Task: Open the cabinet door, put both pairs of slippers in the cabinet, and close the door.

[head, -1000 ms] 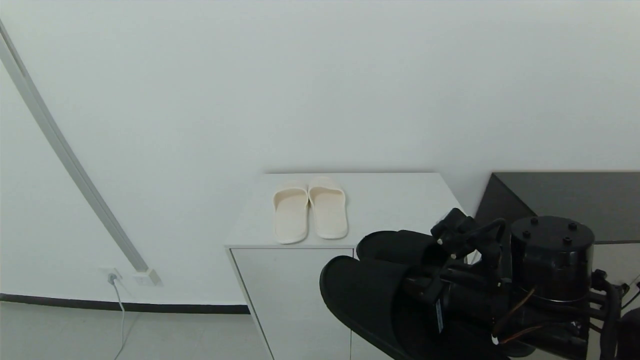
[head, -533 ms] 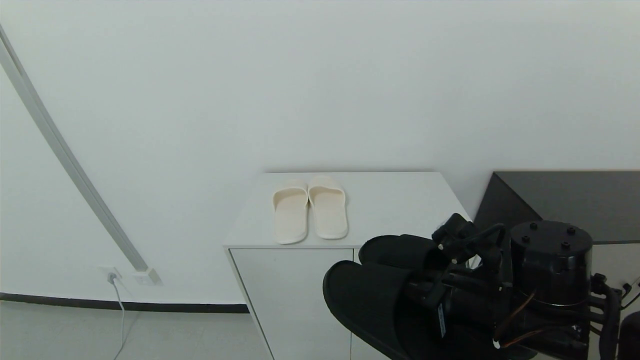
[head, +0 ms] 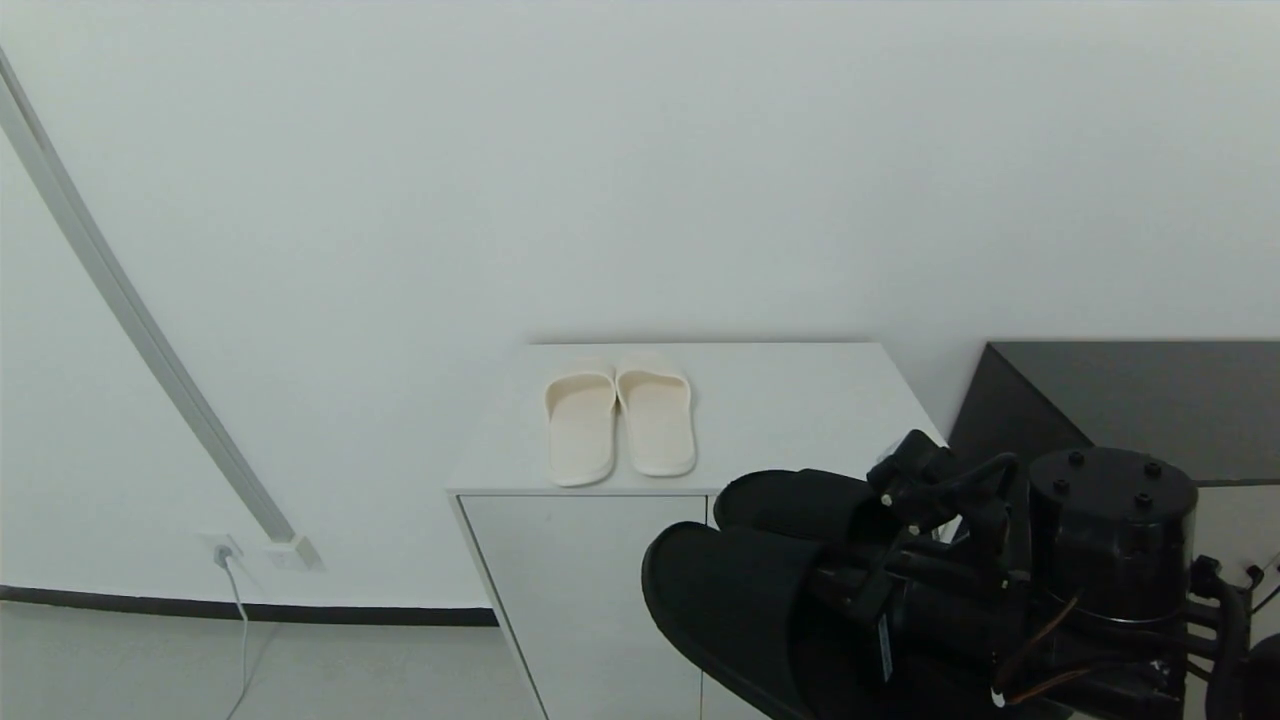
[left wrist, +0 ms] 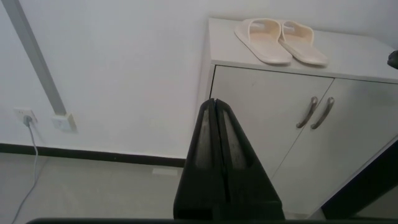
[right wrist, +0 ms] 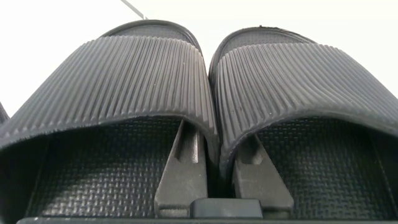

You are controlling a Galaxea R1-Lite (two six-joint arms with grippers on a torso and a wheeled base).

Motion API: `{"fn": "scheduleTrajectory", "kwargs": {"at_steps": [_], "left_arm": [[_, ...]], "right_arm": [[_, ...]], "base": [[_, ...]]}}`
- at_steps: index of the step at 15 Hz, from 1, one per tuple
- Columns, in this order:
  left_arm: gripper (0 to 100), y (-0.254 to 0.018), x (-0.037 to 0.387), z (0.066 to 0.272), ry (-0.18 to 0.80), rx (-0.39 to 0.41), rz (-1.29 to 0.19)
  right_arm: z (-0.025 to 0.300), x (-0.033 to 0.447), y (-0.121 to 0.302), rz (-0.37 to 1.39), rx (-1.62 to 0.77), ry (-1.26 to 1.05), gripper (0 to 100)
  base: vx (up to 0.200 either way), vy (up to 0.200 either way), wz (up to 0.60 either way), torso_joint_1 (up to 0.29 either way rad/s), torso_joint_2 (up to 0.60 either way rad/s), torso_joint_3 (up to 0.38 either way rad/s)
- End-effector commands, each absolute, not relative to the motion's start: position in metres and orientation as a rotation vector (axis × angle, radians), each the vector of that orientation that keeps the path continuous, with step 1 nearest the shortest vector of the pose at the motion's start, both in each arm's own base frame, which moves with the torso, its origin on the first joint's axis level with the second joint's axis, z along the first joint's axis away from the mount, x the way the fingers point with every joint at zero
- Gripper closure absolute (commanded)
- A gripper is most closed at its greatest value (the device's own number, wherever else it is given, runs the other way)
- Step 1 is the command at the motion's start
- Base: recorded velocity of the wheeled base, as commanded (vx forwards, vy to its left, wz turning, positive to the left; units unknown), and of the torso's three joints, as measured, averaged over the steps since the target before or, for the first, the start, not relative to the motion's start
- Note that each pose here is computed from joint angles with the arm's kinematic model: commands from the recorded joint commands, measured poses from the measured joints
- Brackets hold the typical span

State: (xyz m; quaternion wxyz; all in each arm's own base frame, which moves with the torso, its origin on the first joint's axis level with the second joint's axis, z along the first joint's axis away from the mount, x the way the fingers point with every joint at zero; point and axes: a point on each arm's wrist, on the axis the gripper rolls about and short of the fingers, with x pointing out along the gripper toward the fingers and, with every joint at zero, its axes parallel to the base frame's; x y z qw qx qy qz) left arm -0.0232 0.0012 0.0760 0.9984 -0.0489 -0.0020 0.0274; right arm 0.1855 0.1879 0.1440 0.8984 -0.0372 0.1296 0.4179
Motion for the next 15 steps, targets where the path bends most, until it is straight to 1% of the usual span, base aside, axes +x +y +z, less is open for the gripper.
{"fn": "scheduleTrajectory", "kwargs": {"at_steps": [1,9,15], "left_arm": [[100,0.0012,-0.0231,0.0760,-0.003,-0.098,0.057],[100,0.0012,-0.0231,0.0760,-0.003,-0.097,0.057],[100,0.0012,-0.0231,0.0760,-0.003,-0.092,0.058]], "right_arm": [[0.1417,0.1846,0.1879,0.866,-0.081,0.276,100],[0.1404,0.1813,0.1892,0.878,-0.085,0.279,100],[0.1380,0.1778,0.1908,0.893,-0.091,0.288,100]], "base": [[0.000,0.000,0.00,-0.134,0.31,0.178],[0.000,0.000,0.00,-0.165,0.37,0.207],[0.000,0.000,0.00,-0.225,0.54,0.306]]}}
